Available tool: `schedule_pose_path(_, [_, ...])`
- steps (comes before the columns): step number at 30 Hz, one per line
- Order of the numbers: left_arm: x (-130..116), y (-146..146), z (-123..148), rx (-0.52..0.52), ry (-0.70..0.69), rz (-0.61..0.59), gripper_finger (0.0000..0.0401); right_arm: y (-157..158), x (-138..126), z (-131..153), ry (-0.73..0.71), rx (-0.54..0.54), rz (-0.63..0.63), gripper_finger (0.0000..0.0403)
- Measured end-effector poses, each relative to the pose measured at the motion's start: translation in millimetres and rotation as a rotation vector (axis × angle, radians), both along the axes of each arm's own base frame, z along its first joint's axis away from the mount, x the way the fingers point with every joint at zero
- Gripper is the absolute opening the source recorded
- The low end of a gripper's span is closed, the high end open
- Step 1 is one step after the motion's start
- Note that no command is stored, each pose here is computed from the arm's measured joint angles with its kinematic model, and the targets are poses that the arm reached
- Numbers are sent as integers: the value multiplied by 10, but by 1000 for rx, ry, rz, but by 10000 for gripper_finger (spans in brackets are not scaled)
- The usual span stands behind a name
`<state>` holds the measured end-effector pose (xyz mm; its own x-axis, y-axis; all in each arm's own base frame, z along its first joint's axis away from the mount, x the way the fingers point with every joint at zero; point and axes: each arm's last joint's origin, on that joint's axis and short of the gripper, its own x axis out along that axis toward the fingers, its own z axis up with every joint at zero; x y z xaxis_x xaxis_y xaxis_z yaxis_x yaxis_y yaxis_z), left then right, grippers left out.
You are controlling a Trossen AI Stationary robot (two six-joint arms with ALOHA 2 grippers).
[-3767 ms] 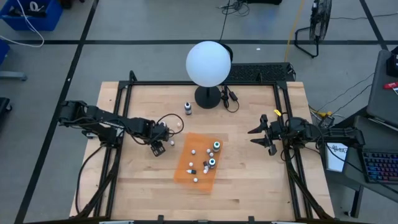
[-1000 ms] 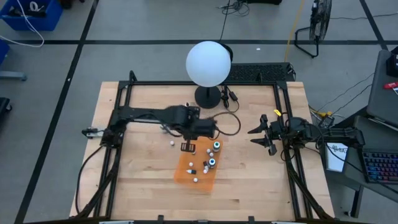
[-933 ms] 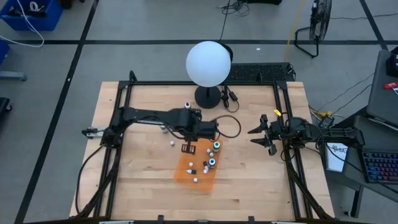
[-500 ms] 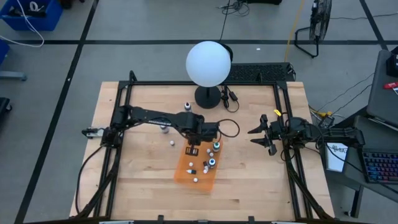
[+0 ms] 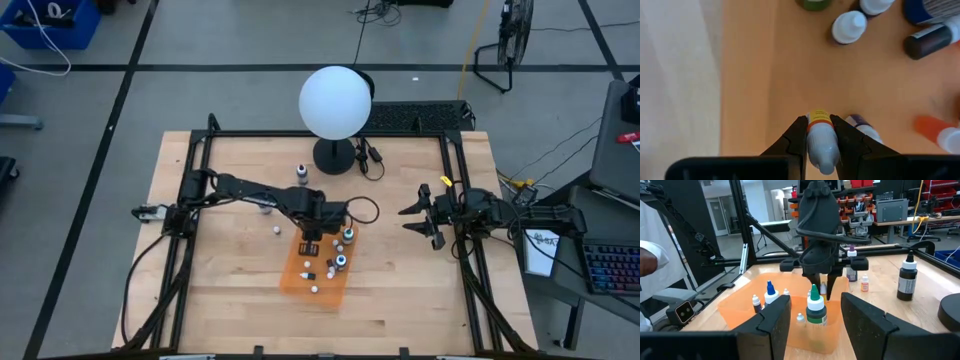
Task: Pick & Place food coloring
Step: Put the small orange food coloring bottle into the orange bin
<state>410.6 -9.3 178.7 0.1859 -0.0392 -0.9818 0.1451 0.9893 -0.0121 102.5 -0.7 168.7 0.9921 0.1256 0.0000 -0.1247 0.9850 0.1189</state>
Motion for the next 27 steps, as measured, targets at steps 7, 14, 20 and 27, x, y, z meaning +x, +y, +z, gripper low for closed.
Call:
schedule_pose_path(7, [-9, -52, -99, -49, -25, -7, 64, 0, 0, 1, 0, 0, 0, 164])
schedule_pose_path(14, [-44, -51, -182, -56, -13, 9, 64, 0, 0, 0, 0, 0, 0, 163])
schedule_pose_path(20, [-67, -41, -235, -52, -7, 26, 64, 0, 0, 1, 0, 0, 0, 165])
schedule_pose_path(27, [-92, -37, -303, -54, -7, 32, 64, 0, 0, 0, 0, 0, 0, 165])
